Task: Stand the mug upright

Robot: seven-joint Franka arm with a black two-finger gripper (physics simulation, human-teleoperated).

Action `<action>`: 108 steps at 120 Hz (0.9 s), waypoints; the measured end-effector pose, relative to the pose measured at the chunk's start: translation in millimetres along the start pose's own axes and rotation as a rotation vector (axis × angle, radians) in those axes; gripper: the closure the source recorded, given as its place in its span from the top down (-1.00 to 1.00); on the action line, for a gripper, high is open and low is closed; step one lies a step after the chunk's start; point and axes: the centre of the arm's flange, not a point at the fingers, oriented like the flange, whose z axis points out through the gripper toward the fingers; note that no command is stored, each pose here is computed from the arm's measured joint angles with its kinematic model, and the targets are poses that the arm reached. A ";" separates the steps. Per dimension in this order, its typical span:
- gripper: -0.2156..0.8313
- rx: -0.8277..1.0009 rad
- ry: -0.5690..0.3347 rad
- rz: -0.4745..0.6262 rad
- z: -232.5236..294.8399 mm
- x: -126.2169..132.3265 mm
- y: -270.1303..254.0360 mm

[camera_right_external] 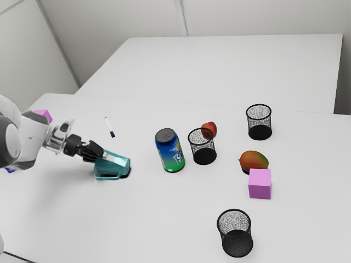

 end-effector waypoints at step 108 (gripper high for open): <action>-0.89 0.657 -0.530 0.610 78.8 63.3 180.3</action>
